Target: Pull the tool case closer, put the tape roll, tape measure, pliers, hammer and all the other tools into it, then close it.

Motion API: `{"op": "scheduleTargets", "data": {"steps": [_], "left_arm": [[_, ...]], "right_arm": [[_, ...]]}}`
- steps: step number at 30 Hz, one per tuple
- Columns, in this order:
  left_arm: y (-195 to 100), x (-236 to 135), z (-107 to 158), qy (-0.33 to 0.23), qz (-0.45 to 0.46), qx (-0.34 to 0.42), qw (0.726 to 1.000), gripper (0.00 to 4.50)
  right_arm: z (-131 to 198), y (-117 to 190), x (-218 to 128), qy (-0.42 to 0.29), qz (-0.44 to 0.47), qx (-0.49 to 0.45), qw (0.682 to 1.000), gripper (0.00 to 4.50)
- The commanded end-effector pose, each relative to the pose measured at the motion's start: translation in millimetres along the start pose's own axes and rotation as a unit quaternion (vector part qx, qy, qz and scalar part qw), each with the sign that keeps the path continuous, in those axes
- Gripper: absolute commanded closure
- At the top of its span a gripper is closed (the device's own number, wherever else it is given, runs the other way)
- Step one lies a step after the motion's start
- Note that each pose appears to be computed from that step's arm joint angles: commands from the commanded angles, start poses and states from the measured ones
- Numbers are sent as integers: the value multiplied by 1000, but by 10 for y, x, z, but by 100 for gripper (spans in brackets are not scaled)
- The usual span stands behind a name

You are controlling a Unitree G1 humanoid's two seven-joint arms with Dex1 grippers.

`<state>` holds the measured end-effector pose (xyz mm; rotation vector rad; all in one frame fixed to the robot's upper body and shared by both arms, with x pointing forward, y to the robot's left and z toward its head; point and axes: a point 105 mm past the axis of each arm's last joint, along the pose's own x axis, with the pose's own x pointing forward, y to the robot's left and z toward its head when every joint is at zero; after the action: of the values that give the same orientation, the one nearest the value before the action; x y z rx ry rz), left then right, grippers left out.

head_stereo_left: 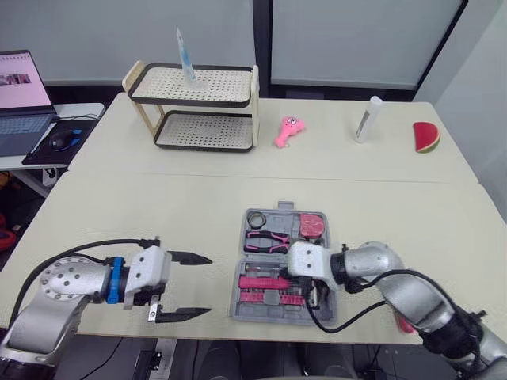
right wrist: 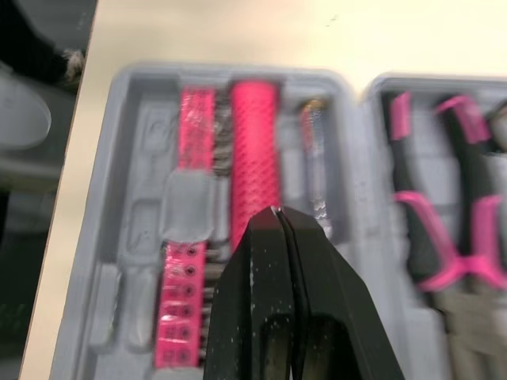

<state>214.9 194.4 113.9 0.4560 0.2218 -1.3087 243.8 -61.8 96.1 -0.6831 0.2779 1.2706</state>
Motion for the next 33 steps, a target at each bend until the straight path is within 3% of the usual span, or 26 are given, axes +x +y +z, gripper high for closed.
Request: {"op": "scheduleTargets", "data": {"steps": [1, 8, 15, 18, 25, 33], "left_arm": [[152, -146, 2, -17, 76, -19, 997, 0], [277, -426, -246, -13, 198, -65, 978, 0], [142, -722, -624, 15, 301, -127, 945, 0], [67, -790, -778, 27, 333, -156, 929, 0], [-123, -850, -963, 37, 366, -221, 903, 0], [-194, -853, -980, 46, 364, -232, 901, 0]], "right_arm": [[86, -207, -413, -31, -98, -3, 995, 449], [-313, -266, -1154, -7, -251, 66, 966, 449], [-1010, 110, -1913, 64, -371, 181, 909, 449], [-1263, 362, -2078, 96, -375, 224, 895, 449], [-1501, 731, -2170, 124, -343, 287, 886, 306], [-1533, 766, -2167, 128, -331, 295, 887, 127]]}}
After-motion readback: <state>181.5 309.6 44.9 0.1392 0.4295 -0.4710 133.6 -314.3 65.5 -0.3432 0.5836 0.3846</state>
